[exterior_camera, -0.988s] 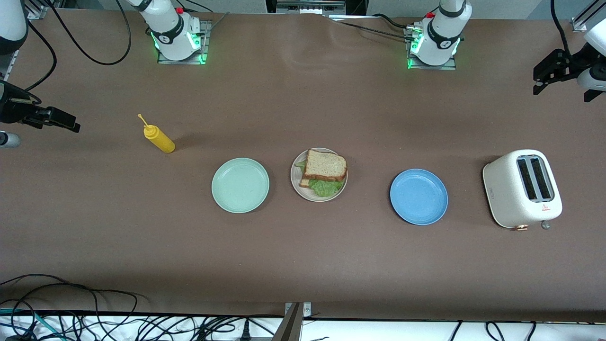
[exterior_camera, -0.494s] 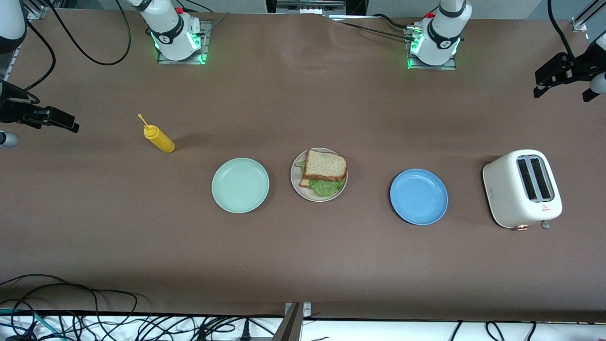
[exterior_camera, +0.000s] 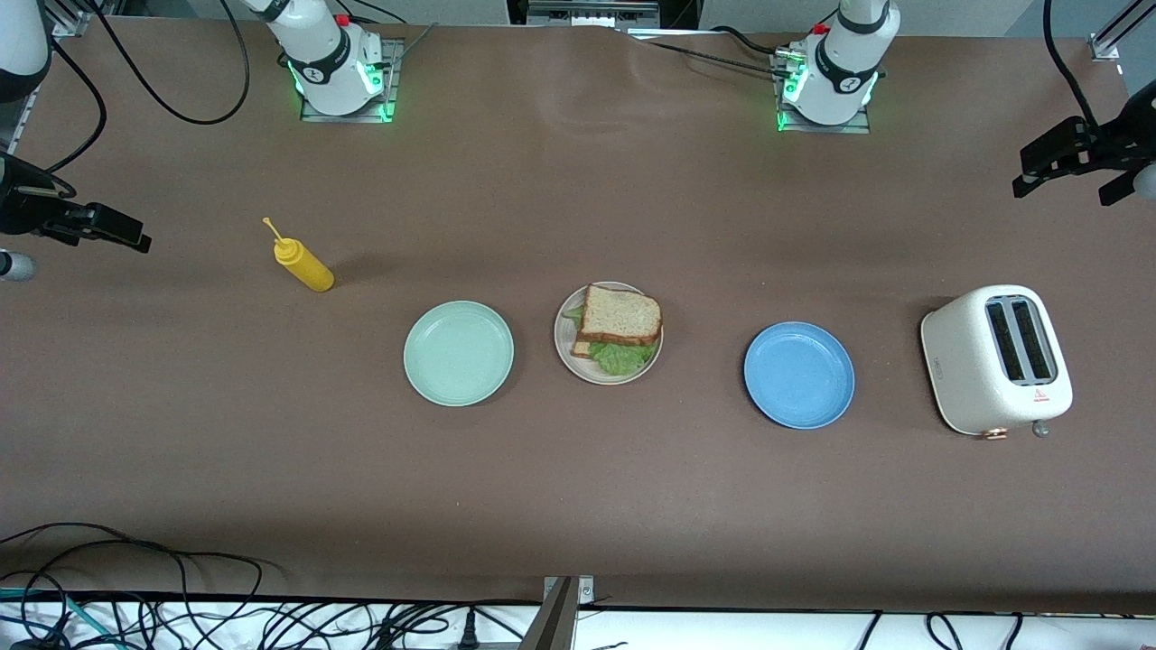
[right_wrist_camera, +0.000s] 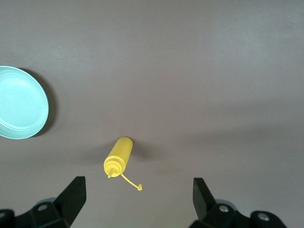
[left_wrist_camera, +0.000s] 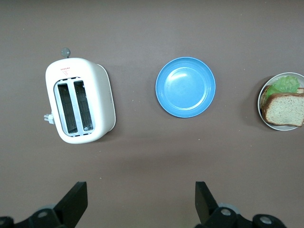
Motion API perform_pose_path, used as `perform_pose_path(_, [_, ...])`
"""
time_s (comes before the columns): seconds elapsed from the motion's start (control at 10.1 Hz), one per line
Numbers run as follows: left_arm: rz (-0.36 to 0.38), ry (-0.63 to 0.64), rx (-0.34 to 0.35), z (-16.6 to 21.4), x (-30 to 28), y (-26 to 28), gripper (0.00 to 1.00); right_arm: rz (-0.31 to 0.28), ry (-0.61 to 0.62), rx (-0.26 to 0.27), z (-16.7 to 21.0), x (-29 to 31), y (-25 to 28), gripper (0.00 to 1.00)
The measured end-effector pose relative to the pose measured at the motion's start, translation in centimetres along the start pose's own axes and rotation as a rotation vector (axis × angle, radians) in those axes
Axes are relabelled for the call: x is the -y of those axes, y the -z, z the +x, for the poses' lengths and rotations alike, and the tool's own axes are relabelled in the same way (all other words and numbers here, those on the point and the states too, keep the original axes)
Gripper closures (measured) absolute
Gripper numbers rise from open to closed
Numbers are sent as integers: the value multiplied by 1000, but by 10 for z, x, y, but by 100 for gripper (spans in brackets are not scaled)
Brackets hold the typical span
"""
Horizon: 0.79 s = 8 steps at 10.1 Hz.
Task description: Make sandwich on beige plate with both arms
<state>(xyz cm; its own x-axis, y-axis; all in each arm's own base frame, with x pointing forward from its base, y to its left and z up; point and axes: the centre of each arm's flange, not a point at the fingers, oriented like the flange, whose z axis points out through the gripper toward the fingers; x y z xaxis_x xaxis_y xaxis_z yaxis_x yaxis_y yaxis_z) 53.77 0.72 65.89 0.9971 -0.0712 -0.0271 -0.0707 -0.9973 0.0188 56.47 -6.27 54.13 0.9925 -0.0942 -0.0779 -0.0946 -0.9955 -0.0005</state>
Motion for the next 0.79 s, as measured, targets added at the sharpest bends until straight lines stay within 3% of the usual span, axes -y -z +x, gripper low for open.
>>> perform_pose_path(0.79, [0, -1, 2, 1, -1, 0, 0, -6, -2, -3, 0, -2, 2, 0])
